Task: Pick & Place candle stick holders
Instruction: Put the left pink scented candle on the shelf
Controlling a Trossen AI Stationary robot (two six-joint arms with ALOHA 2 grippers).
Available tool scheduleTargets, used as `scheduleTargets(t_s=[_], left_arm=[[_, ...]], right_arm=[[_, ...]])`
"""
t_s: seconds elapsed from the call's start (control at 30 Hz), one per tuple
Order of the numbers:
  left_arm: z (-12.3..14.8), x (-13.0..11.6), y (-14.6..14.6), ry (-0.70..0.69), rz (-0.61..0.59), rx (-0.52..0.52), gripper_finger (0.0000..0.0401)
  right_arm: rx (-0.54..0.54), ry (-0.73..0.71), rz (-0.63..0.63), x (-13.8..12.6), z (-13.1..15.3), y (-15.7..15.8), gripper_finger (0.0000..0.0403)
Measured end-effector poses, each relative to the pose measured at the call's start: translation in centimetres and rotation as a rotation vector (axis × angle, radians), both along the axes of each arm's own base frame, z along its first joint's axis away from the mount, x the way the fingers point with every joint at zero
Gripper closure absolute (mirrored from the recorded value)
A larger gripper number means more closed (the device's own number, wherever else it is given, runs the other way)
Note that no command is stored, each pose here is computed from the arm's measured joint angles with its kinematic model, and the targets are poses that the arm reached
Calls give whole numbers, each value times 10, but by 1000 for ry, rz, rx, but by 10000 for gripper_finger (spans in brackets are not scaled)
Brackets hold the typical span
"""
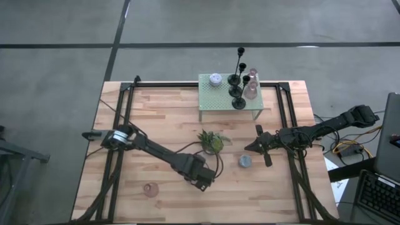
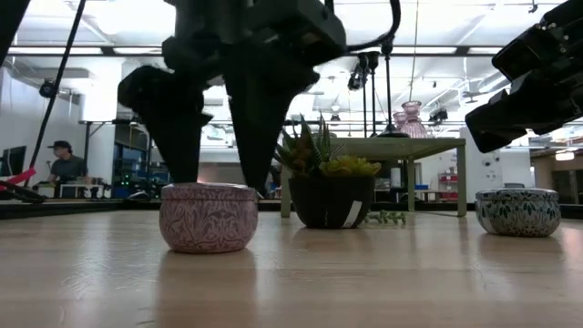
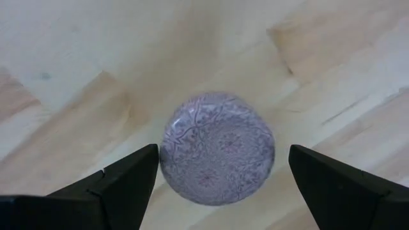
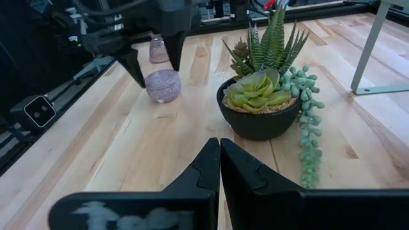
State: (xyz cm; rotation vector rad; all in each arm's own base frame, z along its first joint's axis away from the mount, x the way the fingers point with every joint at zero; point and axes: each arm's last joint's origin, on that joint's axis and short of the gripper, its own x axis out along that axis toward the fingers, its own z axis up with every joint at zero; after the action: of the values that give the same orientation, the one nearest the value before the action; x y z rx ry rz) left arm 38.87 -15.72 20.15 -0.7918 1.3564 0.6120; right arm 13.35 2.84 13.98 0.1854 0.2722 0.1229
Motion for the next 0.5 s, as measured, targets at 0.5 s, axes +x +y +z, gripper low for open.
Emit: scheduleTargets(t_s=[0.5], left_arm=[[-27,-4,-2,-3,12,-43,58]], right_arm=[[0,0,-1,0,0,0,394]])
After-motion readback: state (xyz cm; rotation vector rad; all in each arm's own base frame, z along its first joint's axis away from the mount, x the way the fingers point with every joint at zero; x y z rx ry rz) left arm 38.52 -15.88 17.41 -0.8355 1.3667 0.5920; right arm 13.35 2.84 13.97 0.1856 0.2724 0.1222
